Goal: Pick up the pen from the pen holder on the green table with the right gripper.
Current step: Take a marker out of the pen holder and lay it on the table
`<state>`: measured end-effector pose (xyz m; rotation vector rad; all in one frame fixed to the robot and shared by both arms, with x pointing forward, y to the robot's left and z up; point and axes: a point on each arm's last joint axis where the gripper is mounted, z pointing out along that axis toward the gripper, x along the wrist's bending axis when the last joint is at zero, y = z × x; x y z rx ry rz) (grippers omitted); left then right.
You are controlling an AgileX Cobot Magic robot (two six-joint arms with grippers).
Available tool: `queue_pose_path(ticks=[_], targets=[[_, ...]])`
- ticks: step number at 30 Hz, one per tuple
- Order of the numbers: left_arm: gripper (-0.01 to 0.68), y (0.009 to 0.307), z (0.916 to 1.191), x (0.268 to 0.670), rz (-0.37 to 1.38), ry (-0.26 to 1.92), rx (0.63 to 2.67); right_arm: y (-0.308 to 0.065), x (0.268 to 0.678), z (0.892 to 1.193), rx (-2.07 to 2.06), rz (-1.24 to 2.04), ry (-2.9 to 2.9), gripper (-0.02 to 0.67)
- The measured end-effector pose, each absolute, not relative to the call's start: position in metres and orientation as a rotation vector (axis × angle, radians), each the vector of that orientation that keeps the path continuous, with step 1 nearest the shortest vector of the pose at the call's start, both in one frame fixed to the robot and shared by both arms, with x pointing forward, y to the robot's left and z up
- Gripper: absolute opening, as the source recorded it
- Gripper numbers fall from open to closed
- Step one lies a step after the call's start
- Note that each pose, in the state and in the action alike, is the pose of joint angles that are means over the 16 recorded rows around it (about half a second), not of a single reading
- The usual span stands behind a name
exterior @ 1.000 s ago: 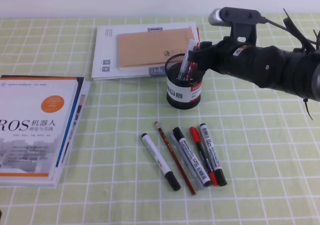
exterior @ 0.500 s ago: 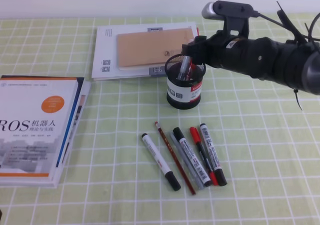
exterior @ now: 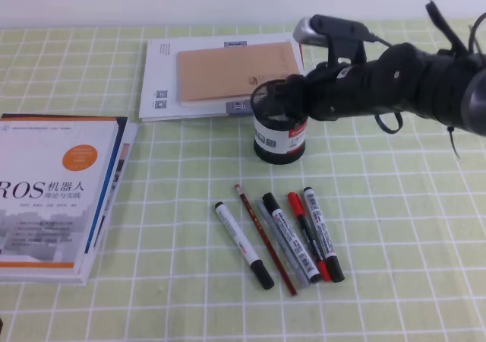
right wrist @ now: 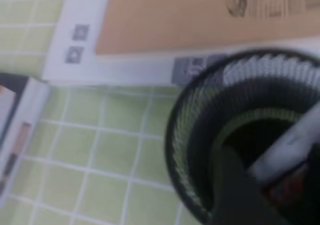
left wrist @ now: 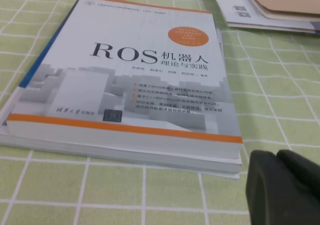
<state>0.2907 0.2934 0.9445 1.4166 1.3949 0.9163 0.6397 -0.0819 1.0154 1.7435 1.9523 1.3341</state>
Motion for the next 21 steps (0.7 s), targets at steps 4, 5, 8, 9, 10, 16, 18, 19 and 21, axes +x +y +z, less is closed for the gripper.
queue_pose_path(ticks=[4, 5, 8, 9, 10, 16, 18, 19, 21], targets=[[-0.008, 0.293, 0.944, 0.291, 0.916, 1.395, 1.417, -0.083, 0.638, 1.023, 1.738, 1.352, 1.946, 0.260], [-0.008, 0.293, 0.944, 0.291, 0.916, 1.395, 1.417, -0.083, 0.637, 1.025, 1.733, 1.359, 1.938, 0.256], [-0.008, 0.293, 0.944, 0.291, 0.916, 1.395, 1.417, -0.084, 0.638, 1.032, 1.712, 1.387, 1.903, 0.246], [-0.008, 0.293, 0.944, 0.291, 0.916, 1.395, 1.417, -0.085, 0.638, 1.034, 1.704, 1.397, 1.888, 0.245], [-0.008, 0.293, 0.944, 0.291, 0.916, 1.395, 1.417, -0.085, 0.639, 1.035, 1.697, 1.406, 1.874, 0.243], [-0.008, 0.293, 0.944, 0.291, 0.916, 1.395, 1.417, -0.087, 0.643, 1.040, 1.664, 1.445, 1.800, 0.241], [-0.008, 0.293, 0.944, 0.291, 0.916, 1.395, 1.417, -0.087, 0.645, 1.039, 1.659, 1.450, 1.783, 0.241], [-0.008, 0.293, 0.944, 0.291, 0.916, 1.395, 1.417, -0.087, 0.646, 1.038, 1.658, 1.452, 1.776, 0.240], [-0.008, 0.293, 0.944, 0.291, 0.916, 1.395, 1.417, -0.088, 0.648, 1.036, 1.661, 1.452, 1.764, 0.240]])
